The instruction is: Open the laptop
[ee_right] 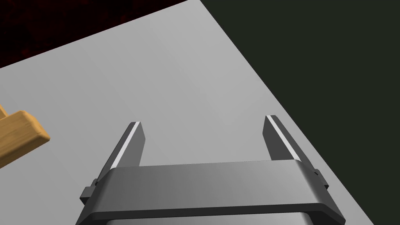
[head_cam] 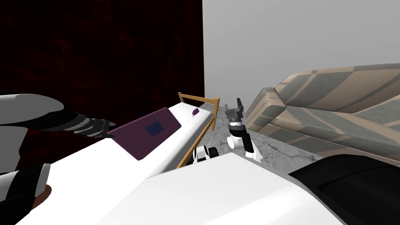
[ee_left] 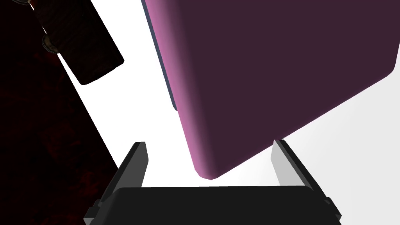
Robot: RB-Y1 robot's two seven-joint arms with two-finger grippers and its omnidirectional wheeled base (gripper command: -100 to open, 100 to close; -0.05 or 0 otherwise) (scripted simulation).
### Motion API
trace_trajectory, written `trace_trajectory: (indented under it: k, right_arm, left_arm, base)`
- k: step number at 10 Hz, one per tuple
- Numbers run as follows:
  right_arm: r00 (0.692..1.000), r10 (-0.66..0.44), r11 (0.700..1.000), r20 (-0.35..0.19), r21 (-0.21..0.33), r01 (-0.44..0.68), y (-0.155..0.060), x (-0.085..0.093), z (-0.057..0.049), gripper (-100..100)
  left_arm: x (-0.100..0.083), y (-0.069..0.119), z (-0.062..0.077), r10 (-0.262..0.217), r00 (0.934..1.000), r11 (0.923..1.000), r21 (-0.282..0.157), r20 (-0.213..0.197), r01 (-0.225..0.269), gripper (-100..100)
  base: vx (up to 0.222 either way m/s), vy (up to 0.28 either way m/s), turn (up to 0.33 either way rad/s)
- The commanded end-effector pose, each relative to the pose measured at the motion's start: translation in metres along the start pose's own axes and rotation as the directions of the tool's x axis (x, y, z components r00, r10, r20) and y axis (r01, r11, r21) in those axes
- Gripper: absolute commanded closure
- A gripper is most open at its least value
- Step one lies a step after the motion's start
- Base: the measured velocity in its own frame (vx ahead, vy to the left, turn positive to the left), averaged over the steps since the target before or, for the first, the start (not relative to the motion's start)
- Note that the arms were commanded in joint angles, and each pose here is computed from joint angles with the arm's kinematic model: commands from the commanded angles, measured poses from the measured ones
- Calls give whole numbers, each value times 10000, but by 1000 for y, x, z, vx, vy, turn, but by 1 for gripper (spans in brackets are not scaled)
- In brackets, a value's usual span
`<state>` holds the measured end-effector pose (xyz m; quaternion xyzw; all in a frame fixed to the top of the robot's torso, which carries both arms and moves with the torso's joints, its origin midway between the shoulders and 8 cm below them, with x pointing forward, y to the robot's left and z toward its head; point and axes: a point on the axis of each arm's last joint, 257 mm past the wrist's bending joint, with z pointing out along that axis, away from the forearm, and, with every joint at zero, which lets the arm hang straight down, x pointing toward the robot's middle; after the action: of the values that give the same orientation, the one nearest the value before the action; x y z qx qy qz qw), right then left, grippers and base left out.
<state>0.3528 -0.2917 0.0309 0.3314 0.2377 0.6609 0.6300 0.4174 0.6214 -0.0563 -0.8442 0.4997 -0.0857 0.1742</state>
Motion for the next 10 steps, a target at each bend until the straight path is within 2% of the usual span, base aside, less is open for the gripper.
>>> trace_trajectory:
  k: [1,2,3,4,5,10]
  right_arm:
    - [10000,0,10000,0,0,0,0,0,0,0]
    - [10000,0,10000,0,0,0,0,0,0,0]
    - [10000,0,10000,0,0,0,0,0,0,0]
    - [10000,0,10000,0,0,0,0,0,0,0]
    - [10000,0,10000,0,-1,0,0,0,0,0]
    - [10000,0,10000,0,0,0,0,0,0,0]
  left_arm:
    - [-6,0,-26,-13,10000,10000,6,45,13,-100]
    - [-9,0,-40,-10,10000,10000,19,74,10,-100]
    - [-10,0,-47,-8,10000,10000,25,90,8,-100]
    - [-10,1,-43,-1,10000,10000,44,76,1,-100]
    - [-10,1,-44,-6,10000,10000,22,82,6,0]
    - [-10,1,-44,-5,10000,10000,23,81,5,0]
  base:
    - [0,0,0]
    - [0,0,0]
    - [8,-13,18]
    - [-2,-7,12]
    - [-6,-2,-1]
    - [0,0,0]
